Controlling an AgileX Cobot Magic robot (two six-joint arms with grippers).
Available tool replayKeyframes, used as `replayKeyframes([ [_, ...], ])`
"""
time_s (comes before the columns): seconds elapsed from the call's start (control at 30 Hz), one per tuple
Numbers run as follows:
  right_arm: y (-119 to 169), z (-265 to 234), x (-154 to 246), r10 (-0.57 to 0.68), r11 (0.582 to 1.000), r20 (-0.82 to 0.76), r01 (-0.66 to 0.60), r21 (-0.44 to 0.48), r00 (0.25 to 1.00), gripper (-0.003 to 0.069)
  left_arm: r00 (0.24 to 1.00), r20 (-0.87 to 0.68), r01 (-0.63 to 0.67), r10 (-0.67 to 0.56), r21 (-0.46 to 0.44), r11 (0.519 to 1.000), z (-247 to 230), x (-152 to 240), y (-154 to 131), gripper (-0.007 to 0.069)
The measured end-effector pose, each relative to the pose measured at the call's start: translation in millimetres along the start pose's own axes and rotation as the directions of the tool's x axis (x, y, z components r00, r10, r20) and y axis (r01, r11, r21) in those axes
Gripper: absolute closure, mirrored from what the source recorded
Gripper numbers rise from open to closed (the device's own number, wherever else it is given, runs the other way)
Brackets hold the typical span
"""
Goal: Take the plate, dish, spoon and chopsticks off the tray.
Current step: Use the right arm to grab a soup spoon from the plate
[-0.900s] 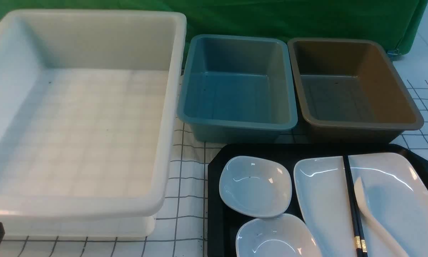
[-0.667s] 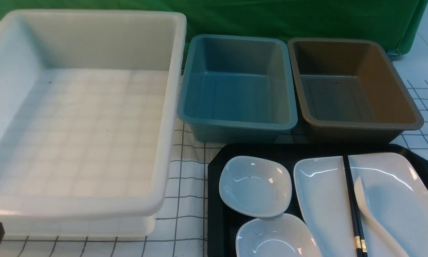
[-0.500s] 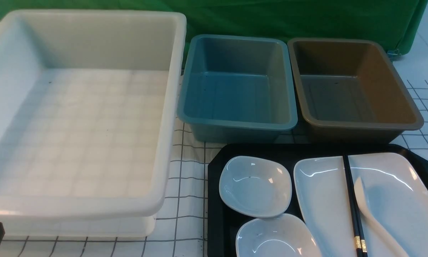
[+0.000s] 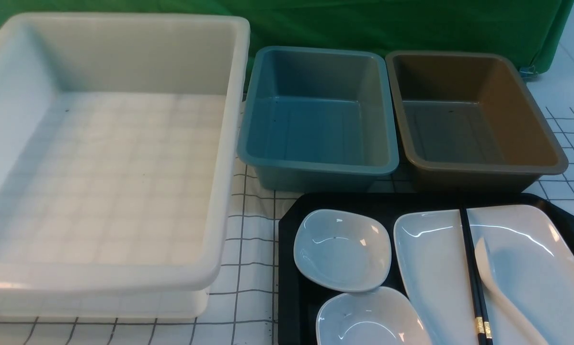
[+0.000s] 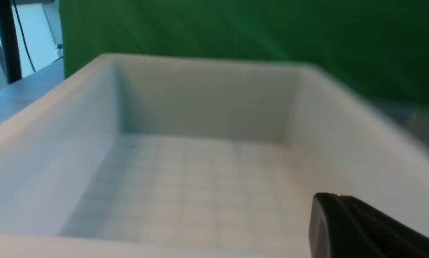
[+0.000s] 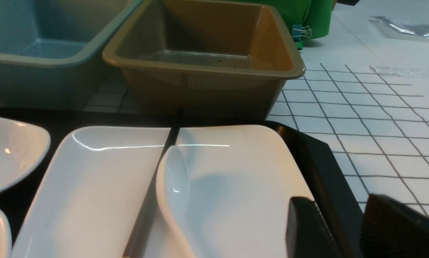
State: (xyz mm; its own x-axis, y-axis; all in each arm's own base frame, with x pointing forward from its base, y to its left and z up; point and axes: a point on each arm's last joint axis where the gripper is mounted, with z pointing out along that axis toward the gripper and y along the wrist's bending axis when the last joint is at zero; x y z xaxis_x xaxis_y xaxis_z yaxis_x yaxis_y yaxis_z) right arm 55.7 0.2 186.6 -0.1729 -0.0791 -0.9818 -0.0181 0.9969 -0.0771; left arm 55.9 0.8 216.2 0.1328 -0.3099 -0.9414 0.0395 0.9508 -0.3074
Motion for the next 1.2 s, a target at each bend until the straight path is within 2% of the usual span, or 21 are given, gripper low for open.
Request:
replayKeyframes([
  [0.03, 0, 0, 0, 0.000, 1.000, 0.000, 0.000, 0.000, 1.000, 0.0412, 0.995, 0.051, 0.082, -0.082, 0.000, 0.997, 0, -5, 0, 0.0620],
  [0.13, 0, 0, 0, 0.000, 1.000, 0.000, 0.000, 0.000, 1.000, 0.0412, 0.967, 0.177, 0.186, -0.185, 0.010, 0.983, -1, -16, 2, 0.0620],
  [0.23, 0, 0, 0, 0.000, 1.000, 0.000, 0.000, 0.000, 1.000, 0.0412, 0.944, 0.265, 0.199, -0.198, 0.021, 0.980, -3, -24, 3, 0.0620],
  [0.37, 0, 0, 0, 0.000, 1.000, 0.002, 0.000, 0.000, 1.000, 0.0412, 0.927, 0.341, 0.154, -0.156, 0.032, 0.988, -6, -31, 2, 0.0620],
  [0.43, 1, 0, -5, 0.104, 0.995, 0.051, -0.103, -0.012, 0.993, 0.0412, 0.919, 0.384, 0.082, -0.092, 0.043, 0.996, -7, -35, -1, 0.0620],
  [0.5, 0, -1, -14, 0.320, 0.948, 0.141, -0.315, -0.051, 0.937, 0.0412, 0.906, 0.416, 0.057, -0.079, 0.063, 0.996, -8, -38, -3, 0.0620],
  [0.6, -3, -4, -27, 0.580, 0.814, 0.259, -0.563, -0.142, 0.773, 0.0412, 0.841, 0.519, 0.098, -0.153, 0.133, 0.986, -14, -48, -6, 0.0620],
  [0.67, -6, -6, -33, 0.642, 0.764, 0.313, -0.617, -0.186, 0.700, 0.0412, 0.814, 0.551, 0.115, -0.186, 0.162, 0.980, -17, -55, -7, 0.0620],
  [0.73, -7, -7, -35, 0.653, 0.754, 0.332, -0.624, -0.204, 0.681, 0.0412, 0.819, 0.538, 0.124, -0.199, 0.171, 0.977, -17, -62, -10, 0.0620],
  [0.83, -8, -8, -37, 0.652, 0.754, 0.356, -0.623, -0.208, 0.670, 0.0412, 0.859, 0.469, 0.130, -0.207, 0.192, 0.973, -21, -99, -27, 0.0620],
  [0.97, -9, -11, -43, 0.701, 0.707, 0.375, -0.656, -0.263, 0.606, 0.0419, 0.962, 0.232, 0.113, -0.144, 0.142, 0.983, -18, -141, -48, 0.0620],
  [1.03, -7, -14, -51, 0.701, 0.711, 0.348, -0.647, -0.275, 0.622, 0.0442, 0.990, 0.097, 0.088, -0.098, 0.099, 0.991, -9, -146, -52, 0.0620],
  [1.07, -4, -17, -66, 0.669, 0.743, 0.296, -0.612, -0.271, 0.681, 0.0500, 0.998, -0.058, 0.043, -0.040, 0.065, 0.997, -1, -153, -57, 0.0620],
  [1.1, -4, -20, -72, 0.664, 0.747, 0.296, -0.602, -0.281, 0.686, 0.0509, 0.997, -0.059, 0.044, -0.040, 0.064, 0.997, 1, -155, -58, 0.0620],
  [1.13, 0, -22, -93, 0.589, 0.803, 0.211, -0.535, -0.263, 0.780, 0.0594, 0.959, -0.284, -0.001, 0.013, 0.042, 0.999, 16, -152, -62, 0.0620],
  [1.2, 4, -25, -120, 0.495, 0.848, 0.103, -0.454, -0.273, 0.863, 0.0634, 0.882, -0.471, -0.016, 0.034, 0.041, 0.999, 36, -145, -64, 0.0620],
])
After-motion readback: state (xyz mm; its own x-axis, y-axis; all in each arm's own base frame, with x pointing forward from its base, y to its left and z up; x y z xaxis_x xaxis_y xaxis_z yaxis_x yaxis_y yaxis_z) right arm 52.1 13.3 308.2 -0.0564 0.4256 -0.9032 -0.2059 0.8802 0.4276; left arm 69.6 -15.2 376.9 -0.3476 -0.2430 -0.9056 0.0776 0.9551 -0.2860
